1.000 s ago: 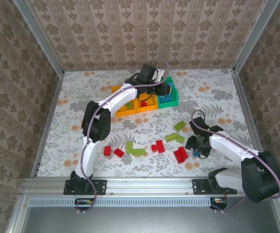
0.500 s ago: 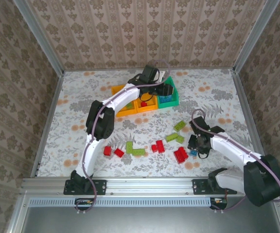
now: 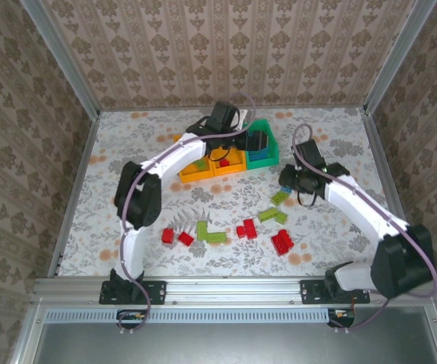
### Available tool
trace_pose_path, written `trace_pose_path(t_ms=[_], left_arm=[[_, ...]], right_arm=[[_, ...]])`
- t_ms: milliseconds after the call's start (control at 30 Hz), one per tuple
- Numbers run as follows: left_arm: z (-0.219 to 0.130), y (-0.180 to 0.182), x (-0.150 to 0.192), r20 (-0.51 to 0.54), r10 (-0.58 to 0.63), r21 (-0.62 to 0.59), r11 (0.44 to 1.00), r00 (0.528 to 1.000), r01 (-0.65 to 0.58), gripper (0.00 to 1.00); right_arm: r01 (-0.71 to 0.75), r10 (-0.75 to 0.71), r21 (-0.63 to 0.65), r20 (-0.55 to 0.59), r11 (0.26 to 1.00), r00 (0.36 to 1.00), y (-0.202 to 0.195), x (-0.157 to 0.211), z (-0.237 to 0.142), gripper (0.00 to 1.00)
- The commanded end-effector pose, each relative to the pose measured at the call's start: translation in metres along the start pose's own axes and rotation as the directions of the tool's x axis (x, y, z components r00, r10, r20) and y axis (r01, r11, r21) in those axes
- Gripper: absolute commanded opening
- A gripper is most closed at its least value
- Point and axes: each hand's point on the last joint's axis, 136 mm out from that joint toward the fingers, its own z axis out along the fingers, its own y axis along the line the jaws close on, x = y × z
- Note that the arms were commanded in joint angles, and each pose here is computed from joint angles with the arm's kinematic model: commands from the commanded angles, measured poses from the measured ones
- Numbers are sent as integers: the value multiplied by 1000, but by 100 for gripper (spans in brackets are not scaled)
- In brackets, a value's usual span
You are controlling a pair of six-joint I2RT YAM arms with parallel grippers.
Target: Sort the legos into containers by color
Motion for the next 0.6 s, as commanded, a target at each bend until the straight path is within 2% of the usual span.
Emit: trace_pose_path(t_ms=[0, 67, 333, 567], left_arm=[[-37, 7, -2, 64, 56, -76, 996, 996, -52, 100], [-48, 21, 16, 51, 46, -116, 992, 998, -40, 100], [-95, 84, 100, -21, -94, -287, 954, 995, 84, 100], [-145, 120, 173, -67, -217, -479, 863, 974, 160, 100]], right_arm=[[1, 0, -142, 11, 990, 1000, 39, -37, 20, 18], [-11, 9, -179, -14, 984, 1000, 54, -54, 35, 18], [20, -27, -174, -41, 985, 999, 82, -97, 84, 22], [-13, 4, -158, -57, 987, 998, 81, -116, 116, 26]])
